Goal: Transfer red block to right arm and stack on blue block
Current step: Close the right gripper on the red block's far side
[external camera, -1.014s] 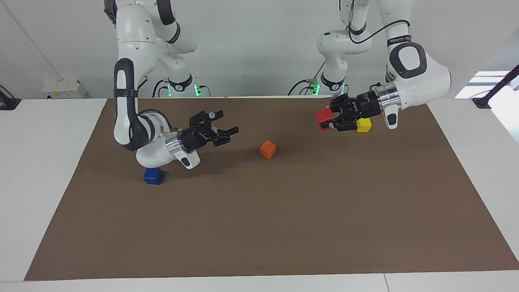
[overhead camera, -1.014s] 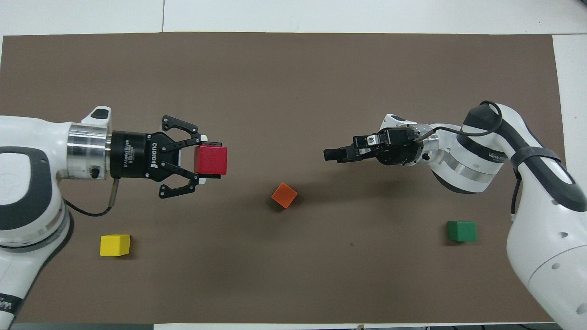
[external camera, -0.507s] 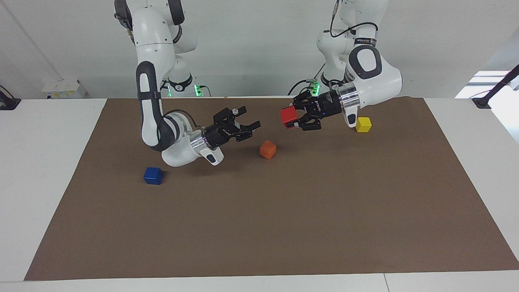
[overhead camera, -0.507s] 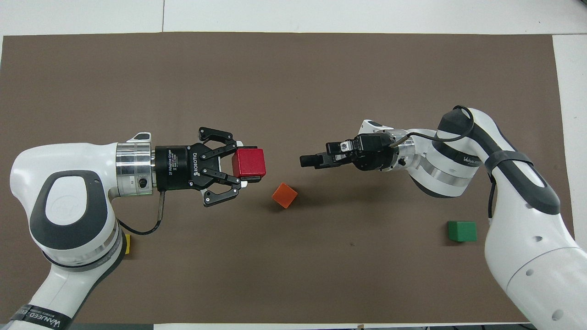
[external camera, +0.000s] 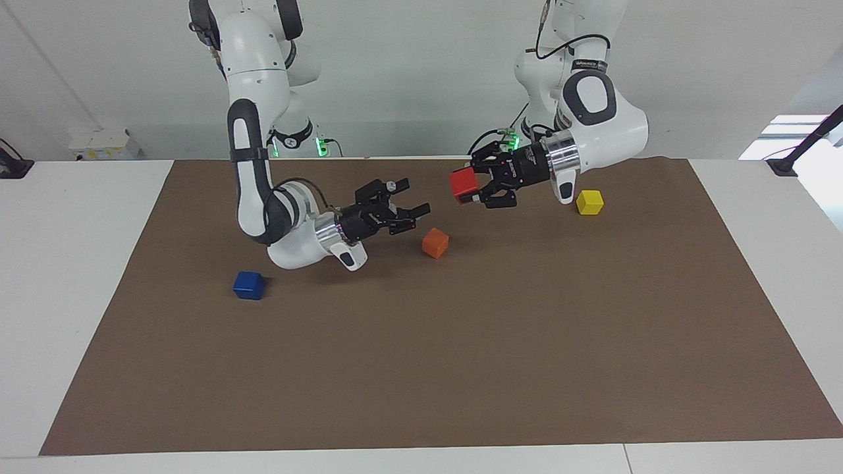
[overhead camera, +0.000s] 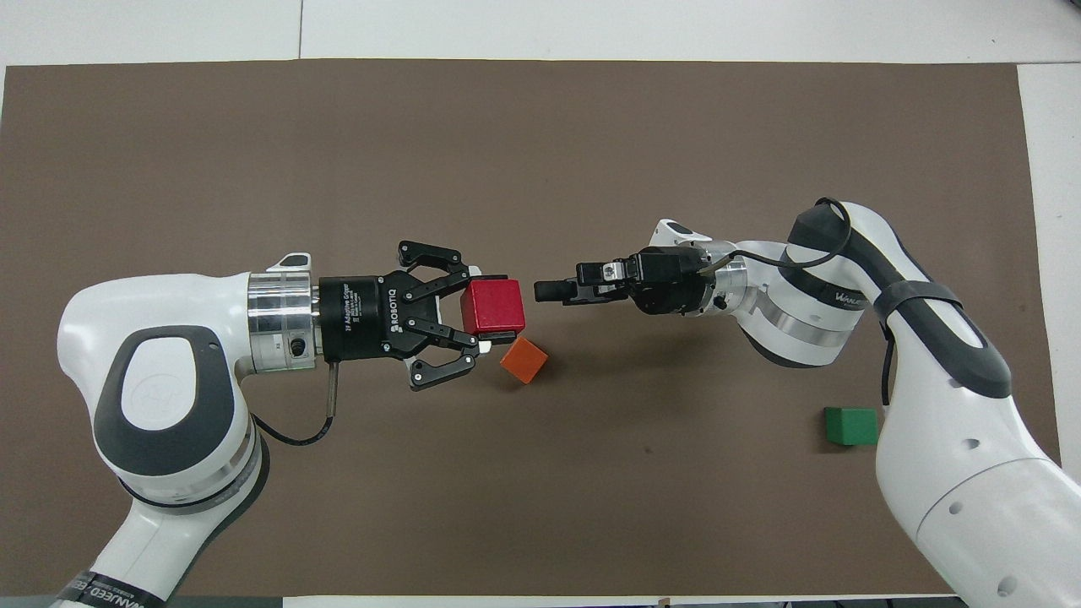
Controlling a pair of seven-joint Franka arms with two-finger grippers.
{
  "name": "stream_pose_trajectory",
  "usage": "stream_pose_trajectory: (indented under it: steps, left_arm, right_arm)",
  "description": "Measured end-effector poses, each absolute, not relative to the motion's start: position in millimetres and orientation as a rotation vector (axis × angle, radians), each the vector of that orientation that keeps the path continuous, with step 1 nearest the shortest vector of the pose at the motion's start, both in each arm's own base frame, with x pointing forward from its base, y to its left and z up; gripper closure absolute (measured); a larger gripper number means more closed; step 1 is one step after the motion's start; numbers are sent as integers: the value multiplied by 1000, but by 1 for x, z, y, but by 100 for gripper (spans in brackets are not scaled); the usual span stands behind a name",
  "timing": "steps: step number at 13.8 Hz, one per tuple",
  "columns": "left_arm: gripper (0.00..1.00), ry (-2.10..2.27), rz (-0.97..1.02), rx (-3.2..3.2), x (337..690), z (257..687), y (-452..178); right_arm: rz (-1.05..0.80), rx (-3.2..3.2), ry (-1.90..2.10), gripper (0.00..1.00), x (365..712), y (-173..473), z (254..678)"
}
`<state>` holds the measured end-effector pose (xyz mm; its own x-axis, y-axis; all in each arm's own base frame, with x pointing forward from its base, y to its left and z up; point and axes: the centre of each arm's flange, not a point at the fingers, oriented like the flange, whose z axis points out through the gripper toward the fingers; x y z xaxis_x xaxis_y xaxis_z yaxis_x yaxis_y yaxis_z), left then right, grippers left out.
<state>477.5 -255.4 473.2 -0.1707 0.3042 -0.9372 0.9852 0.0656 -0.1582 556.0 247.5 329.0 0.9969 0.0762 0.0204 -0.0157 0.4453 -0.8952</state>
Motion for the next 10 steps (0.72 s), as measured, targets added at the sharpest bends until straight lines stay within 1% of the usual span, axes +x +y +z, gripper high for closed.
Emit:
stream_pose_trajectory:
  steps: [4,10]
  left_arm:
    - [45,1588,-1133,1311,475,474,-262]
    - [45,1612,-1077,1278,468,474,-284]
  right_arm:
    - [33,-1110,-69,0,557,249,319]
    - [-61,-1141,-117,0,566,255,324]
